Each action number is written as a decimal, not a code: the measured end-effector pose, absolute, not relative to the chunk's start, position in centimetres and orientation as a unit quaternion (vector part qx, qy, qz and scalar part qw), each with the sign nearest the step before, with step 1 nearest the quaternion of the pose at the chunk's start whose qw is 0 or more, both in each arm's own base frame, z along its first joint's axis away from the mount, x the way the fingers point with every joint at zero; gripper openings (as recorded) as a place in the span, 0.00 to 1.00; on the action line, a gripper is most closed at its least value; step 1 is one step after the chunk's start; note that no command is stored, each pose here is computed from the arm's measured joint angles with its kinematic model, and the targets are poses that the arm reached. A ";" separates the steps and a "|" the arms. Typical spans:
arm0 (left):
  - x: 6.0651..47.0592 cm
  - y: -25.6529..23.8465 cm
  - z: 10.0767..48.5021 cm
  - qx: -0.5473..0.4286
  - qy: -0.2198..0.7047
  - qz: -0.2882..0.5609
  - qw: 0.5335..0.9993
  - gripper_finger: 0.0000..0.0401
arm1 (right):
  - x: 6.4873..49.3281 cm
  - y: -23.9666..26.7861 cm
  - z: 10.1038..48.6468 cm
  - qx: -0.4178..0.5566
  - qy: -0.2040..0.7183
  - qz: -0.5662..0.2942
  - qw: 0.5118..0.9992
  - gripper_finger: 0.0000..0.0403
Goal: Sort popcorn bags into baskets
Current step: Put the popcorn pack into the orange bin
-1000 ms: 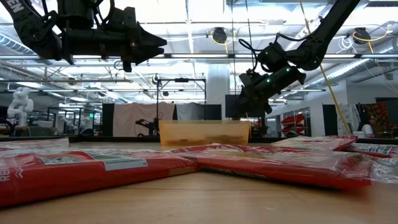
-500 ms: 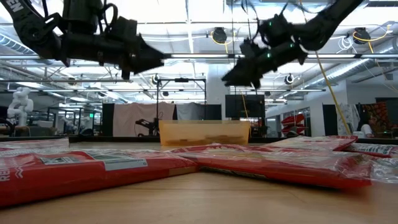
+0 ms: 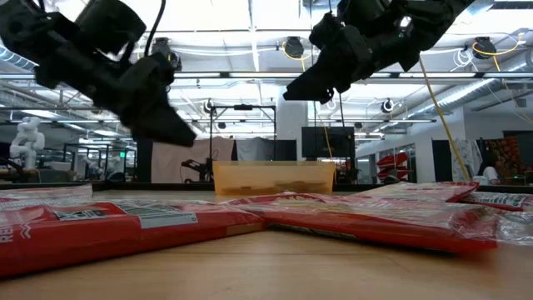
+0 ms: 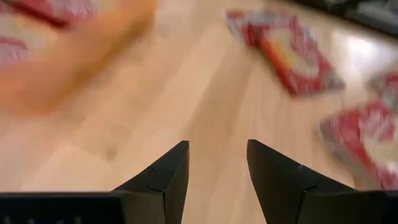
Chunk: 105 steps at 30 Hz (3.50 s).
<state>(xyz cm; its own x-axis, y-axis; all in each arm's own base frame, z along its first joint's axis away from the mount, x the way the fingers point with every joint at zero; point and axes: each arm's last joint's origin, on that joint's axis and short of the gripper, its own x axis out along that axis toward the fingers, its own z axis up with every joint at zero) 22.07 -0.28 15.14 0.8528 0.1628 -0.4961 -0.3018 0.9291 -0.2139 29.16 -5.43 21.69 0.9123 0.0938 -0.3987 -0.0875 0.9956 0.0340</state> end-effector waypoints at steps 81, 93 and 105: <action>23.1 4.9 30.3 0.007 0.138 0.200 0.970 0.01 | 27.1 -3.7 17.1 0.005 0.057 -0.083 0.995 0.53; 23.7 4.8 32.0 0.035 0.049 0.175 0.983 0.00 | 28.4 -5.7 14.4 0.119 -0.041 -0.093 0.988 0.60; 23.8 4.8 32.3 0.033 0.031 0.176 0.983 0.00 | 34.2 -3.3 15.3 -0.025 -0.037 -0.125 0.991 0.60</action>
